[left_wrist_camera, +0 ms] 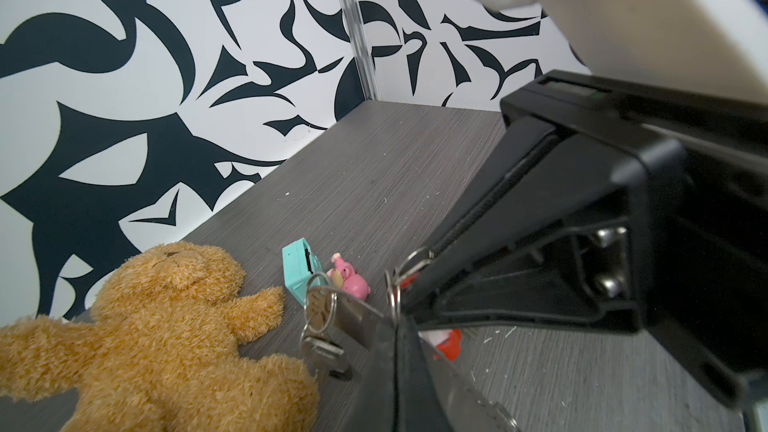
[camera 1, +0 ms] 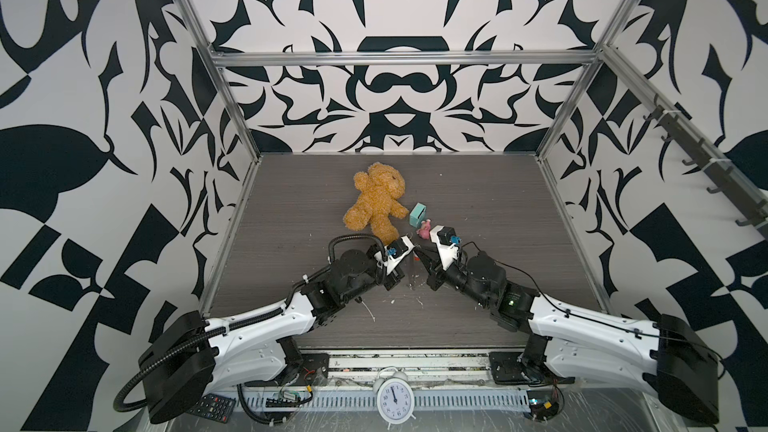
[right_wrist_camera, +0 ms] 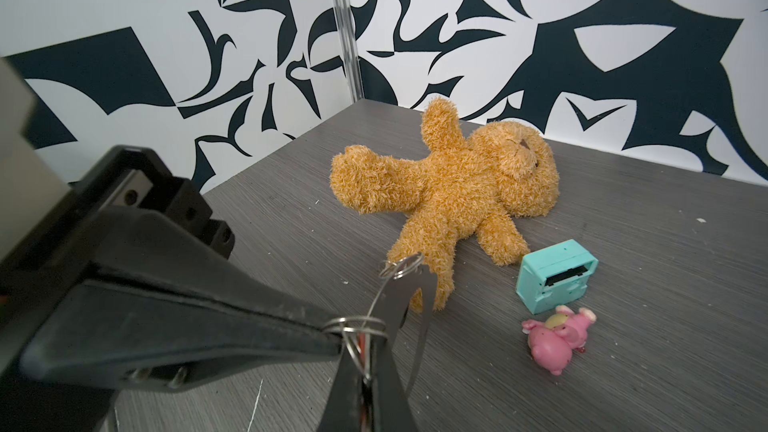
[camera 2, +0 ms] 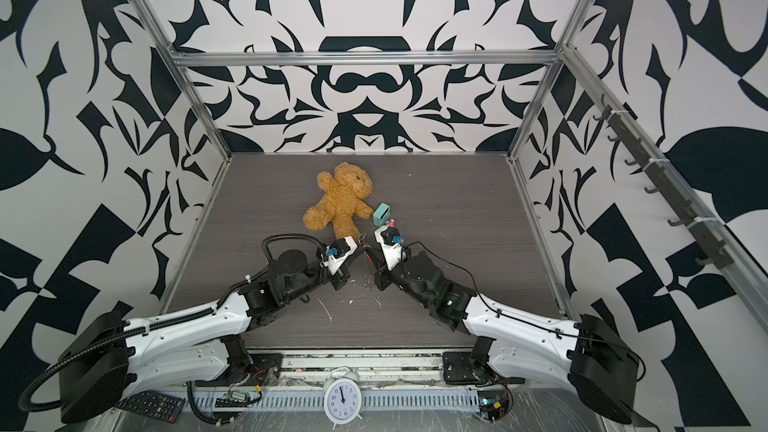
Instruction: Put the keys on the keyring
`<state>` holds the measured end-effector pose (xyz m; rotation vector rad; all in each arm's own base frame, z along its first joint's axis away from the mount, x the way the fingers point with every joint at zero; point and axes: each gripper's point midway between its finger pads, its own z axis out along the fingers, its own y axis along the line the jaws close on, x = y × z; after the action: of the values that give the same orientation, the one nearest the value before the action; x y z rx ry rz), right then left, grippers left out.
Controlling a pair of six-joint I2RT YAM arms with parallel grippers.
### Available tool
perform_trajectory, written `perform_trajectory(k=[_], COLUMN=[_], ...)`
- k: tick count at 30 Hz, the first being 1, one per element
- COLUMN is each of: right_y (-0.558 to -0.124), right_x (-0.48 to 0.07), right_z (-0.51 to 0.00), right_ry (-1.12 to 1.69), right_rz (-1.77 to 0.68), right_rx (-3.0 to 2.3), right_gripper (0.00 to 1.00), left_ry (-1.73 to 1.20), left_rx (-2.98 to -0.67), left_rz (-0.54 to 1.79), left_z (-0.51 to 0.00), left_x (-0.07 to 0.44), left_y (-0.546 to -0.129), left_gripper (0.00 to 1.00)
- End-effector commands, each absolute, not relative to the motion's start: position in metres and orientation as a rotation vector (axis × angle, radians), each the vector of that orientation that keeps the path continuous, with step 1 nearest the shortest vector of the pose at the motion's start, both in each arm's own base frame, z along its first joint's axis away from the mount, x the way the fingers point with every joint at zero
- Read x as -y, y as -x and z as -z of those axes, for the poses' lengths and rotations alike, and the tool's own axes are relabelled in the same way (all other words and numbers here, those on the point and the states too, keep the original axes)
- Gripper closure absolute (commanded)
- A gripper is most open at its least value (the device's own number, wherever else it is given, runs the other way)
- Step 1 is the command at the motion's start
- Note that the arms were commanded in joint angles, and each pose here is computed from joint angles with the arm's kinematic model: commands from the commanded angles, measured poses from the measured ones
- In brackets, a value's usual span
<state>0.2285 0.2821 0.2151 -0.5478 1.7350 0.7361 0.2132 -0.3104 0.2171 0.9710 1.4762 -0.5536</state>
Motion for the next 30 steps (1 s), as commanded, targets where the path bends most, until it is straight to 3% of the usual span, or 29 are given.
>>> perform_trajectory(k=[1,12,30], right_y=[-0.25,-0.258,-0.249], right_x=[-0.264,-0.255,-0.263], right_z=[-0.222,-0.214,-0.229], right_ry=[0.416,0.375,0.479], right_rz=[-0.666,-0.602,-0.623], right_rx=[-1.744,-1.801,-1.745], right_gripper=[1.0,1.0,1.0], left_ry=[-0.895,-0.757,-0.817], left_rx=[-1.466,-1.542,-1.49], left_rz=[0.528,0.519,0.611], left_z=[-0.227,-0.219,-0.226], left_x=[0.3,0.272,0.284], left_y=[-0.221,-0.247,-0.236], left_gripper=[1.0,1.0,1.0])
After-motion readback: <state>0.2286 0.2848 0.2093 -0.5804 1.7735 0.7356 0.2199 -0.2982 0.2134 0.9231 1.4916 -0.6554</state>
